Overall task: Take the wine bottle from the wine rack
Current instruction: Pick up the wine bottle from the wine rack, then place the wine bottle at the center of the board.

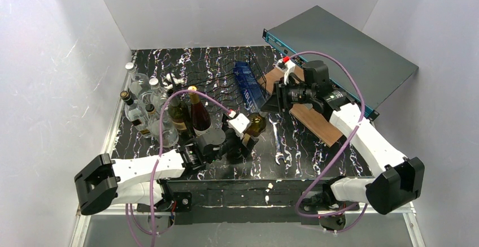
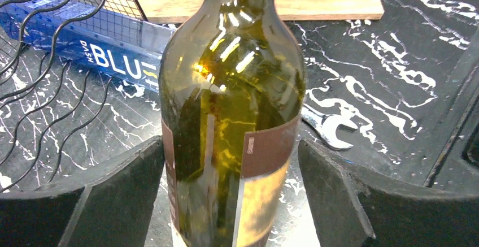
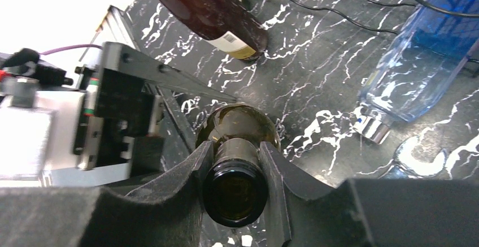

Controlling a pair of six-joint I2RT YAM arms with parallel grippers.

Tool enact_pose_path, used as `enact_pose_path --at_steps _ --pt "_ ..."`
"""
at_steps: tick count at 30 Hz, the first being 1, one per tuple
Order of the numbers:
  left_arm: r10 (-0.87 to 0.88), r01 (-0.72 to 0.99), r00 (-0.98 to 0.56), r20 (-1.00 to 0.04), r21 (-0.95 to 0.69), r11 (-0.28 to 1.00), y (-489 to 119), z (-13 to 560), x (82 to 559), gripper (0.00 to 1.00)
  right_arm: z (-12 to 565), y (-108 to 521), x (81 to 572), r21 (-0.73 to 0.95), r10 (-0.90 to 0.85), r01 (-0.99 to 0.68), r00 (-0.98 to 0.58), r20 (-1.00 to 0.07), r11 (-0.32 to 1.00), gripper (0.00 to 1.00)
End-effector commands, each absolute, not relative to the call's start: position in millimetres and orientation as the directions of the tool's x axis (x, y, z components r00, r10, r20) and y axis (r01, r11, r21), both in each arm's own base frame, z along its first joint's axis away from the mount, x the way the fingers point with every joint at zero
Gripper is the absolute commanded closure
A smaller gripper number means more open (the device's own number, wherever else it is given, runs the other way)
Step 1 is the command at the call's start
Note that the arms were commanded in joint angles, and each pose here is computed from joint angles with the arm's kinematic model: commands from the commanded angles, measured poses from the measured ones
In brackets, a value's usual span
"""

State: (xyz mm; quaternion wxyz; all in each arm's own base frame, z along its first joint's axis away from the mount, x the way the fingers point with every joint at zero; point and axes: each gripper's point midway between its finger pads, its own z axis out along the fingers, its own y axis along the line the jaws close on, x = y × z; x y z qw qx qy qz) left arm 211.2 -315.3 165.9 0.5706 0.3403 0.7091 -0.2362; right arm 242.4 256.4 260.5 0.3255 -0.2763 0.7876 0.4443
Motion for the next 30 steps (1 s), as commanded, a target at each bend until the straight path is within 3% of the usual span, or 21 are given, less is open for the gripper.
enact_pose_path --at_steps 1,9,19,30 --pt "0.117 0.752 -0.118 -0.986 -0.012 0.659 -315.4 199.9 206.7 0.09 296.4 262.1 263.2 0.42 -0.123 -0.796 -0.515 -0.848 0.436 0.99" --pt "0.136 0.755 -0.2 -0.97 -0.064 0.653 -298.6 206.1 190.7 0.02 300.2 267.6 272.9 0.366 -0.142 -0.811 -0.472 -0.87 0.457 0.99" --pt "0.222 0.718 -0.46 -0.86 -0.213 0.663 -251.1 189.9 141.8 0.02 312.9 309.5 279.1 0.111 -0.302 -0.877 -0.277 -0.912 0.468 0.99" --pt "0.195 0.705 -0.456 -0.868 -0.218 0.675 -206.2 204.4 122.3 0.02 334.6 350.4 297.5 -0.105 -0.411 -0.862 -0.126 -0.903 0.496 0.99"
